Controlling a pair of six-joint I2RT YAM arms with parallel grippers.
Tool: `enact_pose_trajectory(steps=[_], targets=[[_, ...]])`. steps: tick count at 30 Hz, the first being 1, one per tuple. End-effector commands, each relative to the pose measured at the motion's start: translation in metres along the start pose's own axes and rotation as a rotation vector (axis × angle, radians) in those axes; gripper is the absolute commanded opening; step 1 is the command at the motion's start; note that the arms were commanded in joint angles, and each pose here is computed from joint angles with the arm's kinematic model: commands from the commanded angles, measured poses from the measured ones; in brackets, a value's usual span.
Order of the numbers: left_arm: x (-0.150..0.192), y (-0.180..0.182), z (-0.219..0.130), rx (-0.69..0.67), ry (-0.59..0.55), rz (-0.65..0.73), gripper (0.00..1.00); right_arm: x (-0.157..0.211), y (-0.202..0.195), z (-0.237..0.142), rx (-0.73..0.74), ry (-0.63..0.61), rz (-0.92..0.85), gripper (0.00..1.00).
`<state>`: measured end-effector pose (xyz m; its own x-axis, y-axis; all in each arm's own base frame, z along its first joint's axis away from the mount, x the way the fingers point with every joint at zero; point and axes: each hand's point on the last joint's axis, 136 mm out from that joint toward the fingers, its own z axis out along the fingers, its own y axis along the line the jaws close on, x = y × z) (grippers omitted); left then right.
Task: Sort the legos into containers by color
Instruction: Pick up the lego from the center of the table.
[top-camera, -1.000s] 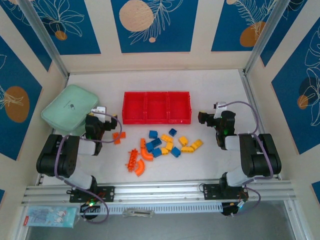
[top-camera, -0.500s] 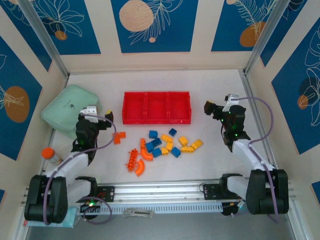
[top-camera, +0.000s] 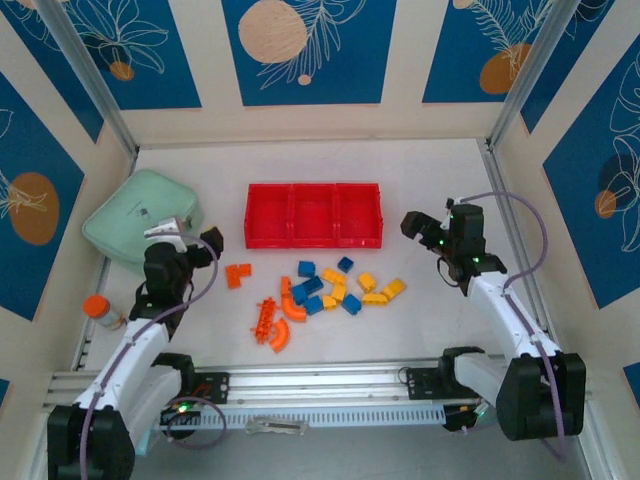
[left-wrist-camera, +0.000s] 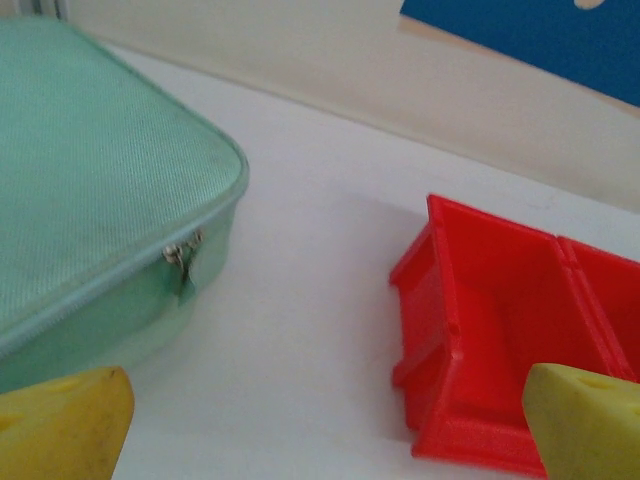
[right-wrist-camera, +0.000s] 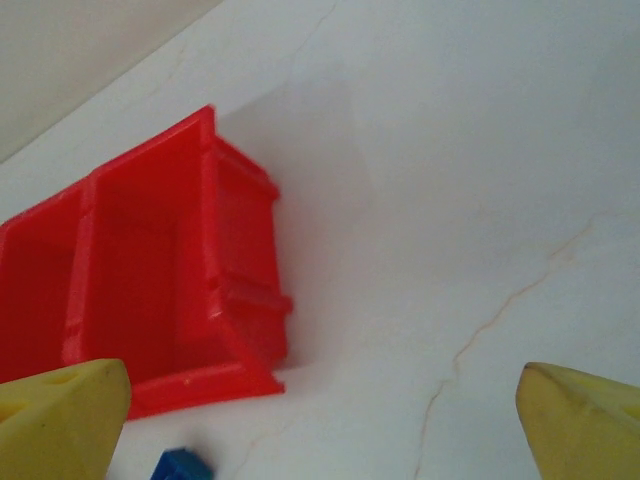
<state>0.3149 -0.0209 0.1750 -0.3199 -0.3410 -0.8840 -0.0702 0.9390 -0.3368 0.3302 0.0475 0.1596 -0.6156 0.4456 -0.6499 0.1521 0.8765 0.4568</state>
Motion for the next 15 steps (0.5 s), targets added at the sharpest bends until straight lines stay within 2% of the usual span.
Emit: enact_pose_trajectory(steps=[1,9,15], targets=[[0.012,-0.008,-0.011,0.034,0.119,-0.075,0.99,0.015,0.01,-0.008,0.024,0.097,-0.028,0.99],[0.034,-0.039,-0.034,0.179,0.279,-0.169,0.99,0.06,0.049,-0.019,0.015,0.294,-0.169,0.99],[0.065,-0.057,-0.049,0.235,0.397,-0.172,0.99,0.105,0.062,-0.024,0.069,0.452,-0.258,0.99]])
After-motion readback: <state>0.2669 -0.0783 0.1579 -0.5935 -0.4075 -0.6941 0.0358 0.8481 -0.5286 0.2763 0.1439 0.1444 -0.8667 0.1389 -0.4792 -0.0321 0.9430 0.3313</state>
